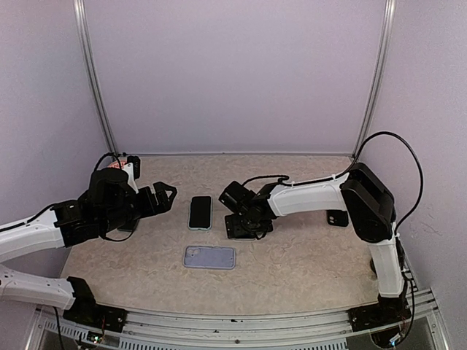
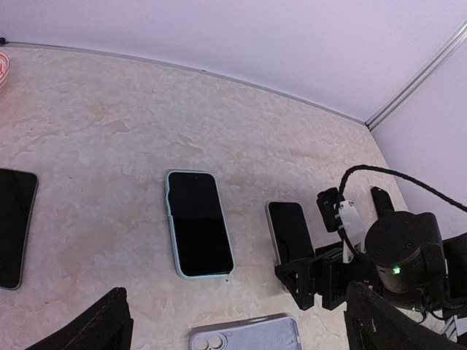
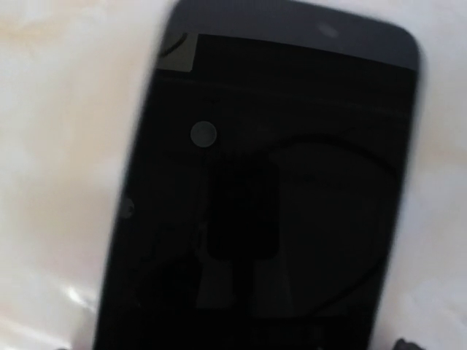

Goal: Put the phone into the phone case
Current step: Adjust the phone at the center of the board.

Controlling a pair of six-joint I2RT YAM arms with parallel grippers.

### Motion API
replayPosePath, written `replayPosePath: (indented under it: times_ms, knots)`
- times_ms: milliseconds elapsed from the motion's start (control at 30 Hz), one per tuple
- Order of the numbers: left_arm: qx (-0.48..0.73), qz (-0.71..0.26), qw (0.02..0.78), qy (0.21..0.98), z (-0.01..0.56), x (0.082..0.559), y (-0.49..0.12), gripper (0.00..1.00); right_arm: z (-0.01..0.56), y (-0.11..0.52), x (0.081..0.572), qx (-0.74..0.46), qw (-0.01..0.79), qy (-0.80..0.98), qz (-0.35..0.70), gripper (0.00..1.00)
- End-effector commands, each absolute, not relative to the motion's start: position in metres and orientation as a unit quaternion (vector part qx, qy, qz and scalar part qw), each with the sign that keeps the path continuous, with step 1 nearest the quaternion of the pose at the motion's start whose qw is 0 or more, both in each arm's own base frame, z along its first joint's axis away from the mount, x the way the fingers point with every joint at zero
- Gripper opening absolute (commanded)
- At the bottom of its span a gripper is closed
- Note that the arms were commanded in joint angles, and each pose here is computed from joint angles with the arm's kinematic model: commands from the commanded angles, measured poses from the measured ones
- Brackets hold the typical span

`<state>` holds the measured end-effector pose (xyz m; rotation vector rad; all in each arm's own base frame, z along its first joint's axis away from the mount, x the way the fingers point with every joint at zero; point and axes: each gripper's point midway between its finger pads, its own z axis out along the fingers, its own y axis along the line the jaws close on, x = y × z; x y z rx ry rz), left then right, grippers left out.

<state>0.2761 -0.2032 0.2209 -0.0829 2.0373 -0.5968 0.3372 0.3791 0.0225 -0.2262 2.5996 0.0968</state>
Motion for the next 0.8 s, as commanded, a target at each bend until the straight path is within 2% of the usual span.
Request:
replayPosePath:
  times_ms: [0,233,500,767]
  knots:
    - [-0.031,-0.249,0.497,0.831,0.225,0.277,-0.204,0.99,0.020,0.355,0.325,-0.098,0.247,0.963,0.038,0.94]
    - [-0.028,-0.255,0.492,0.832,0.222,0.279,-0.210,0.99,0.036,0.350,0.318,-0.177,0.244,0.949,0.090,0.94]
    - [-0.027,-0.262,0.486,0.833,0.220,0.278,-0.214,0.99,0.056,0.363,0.333,-0.271,0.251,0.918,0.143,0.96]
    - [-0.030,-0.261,0.488,0.832,0.222,0.276,-0.210,0.99,0.043,0.373,0.351,-0.286,0.245,0.918,0.123,0.98]
